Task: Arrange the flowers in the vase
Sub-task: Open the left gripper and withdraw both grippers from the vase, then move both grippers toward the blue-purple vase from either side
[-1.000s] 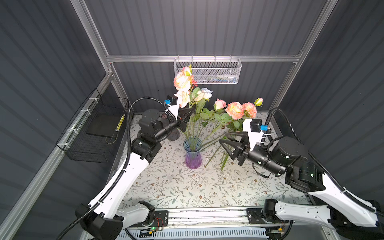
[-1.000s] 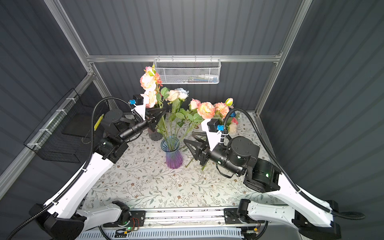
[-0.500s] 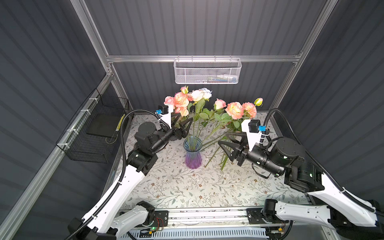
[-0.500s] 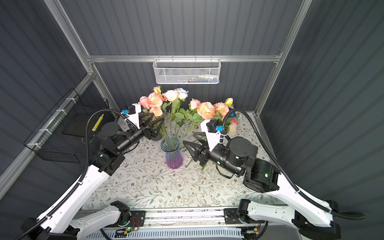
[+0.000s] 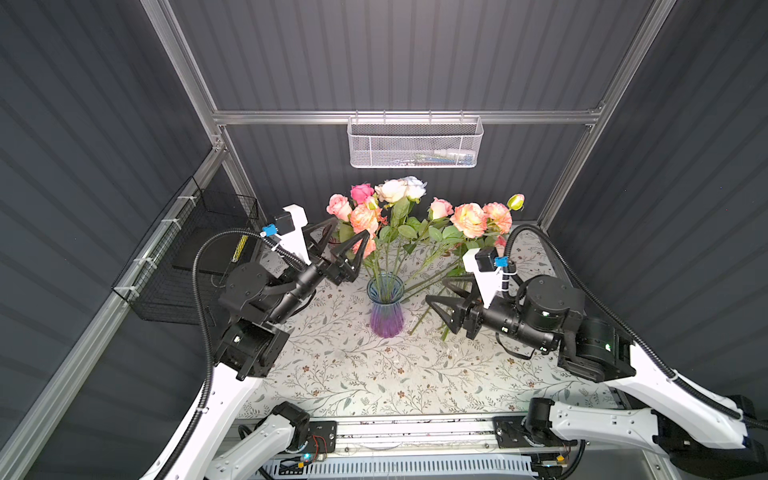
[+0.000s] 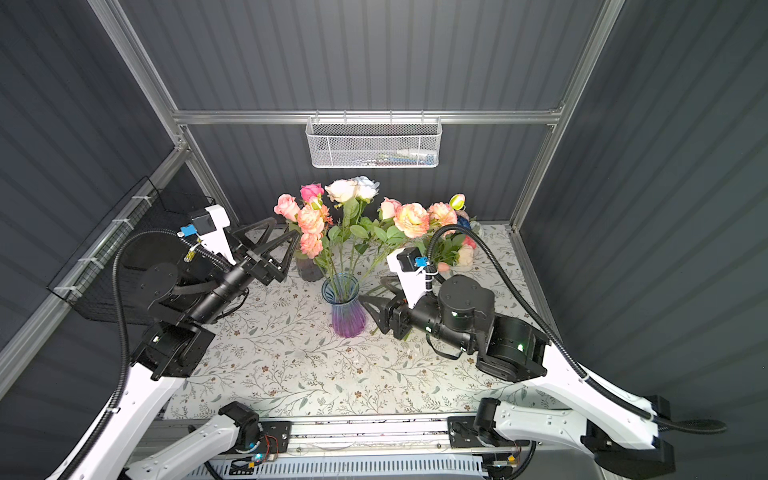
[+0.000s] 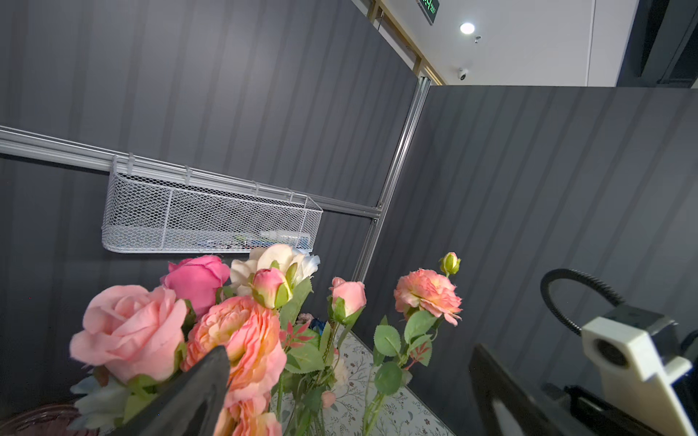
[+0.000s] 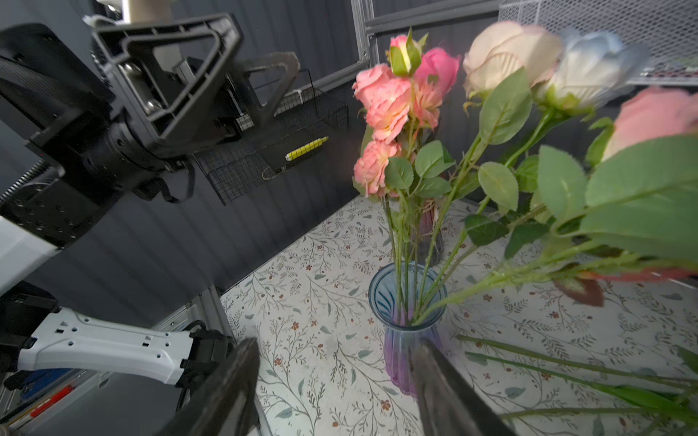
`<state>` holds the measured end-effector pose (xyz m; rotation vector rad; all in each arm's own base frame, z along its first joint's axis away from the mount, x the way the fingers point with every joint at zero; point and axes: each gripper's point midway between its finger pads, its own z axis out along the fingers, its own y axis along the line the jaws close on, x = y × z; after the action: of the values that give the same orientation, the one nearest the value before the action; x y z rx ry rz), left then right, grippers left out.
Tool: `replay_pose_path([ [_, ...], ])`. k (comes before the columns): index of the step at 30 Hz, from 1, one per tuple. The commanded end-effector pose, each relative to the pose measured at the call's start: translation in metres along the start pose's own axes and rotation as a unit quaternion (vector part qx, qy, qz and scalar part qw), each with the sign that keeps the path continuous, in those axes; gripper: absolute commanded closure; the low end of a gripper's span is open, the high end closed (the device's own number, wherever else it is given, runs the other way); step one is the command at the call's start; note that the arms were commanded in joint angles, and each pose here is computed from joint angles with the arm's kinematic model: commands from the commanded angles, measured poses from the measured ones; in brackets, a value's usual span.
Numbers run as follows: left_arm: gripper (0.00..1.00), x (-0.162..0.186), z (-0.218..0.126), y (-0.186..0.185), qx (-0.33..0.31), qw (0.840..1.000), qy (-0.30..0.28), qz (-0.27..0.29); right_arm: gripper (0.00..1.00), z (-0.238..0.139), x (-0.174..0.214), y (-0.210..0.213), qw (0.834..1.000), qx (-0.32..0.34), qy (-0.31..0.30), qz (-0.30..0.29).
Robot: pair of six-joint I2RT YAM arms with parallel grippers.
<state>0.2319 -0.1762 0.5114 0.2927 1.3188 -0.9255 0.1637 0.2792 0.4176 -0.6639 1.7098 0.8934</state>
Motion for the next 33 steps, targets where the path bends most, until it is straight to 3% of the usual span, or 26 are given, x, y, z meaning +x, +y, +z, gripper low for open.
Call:
replay_pose_path([
  [1,0.00,0.022,-0.022,0.003,-0.017,0.998,0.036,-0.040,0.33,0.009,0.042,-0.002,0.997,-0.004,0.067,0.024],
  [5,0.00,0.060,-0.047,0.022,-0.066,0.992,0.078,-0.070,0.33,0.021,0.080,-0.010,0.993,0.007,0.108,0.047],
  [13,0.00,0.147,-0.078,0.060,-0.149,0.965,0.176,-0.124,0.36,0.050,0.150,-0.033,0.981,0.031,0.164,0.098],
  [20,0.03,0.215,-0.083,0.092,-0.202,0.936,0.241,-0.157,0.41,0.063,0.188,-0.076,0.962,0.037,0.167,0.211],
  [25,0.10,0.226,-0.068,0.105,-0.205,0.923,0.253,-0.205,0.42,0.071,0.175,-0.101,0.953,0.029,0.133,0.270],
  [30,0.26,0.213,-0.059,0.135,-0.187,0.897,0.219,-0.334,0.44,0.084,0.166,-0.117,0.940,0.020,0.127,0.316],
  [33,0.29,0.207,-0.042,0.132,-0.153,0.892,0.211,-0.369,0.46,0.095,0.157,-0.121,0.935,0.010,0.125,0.333],
])
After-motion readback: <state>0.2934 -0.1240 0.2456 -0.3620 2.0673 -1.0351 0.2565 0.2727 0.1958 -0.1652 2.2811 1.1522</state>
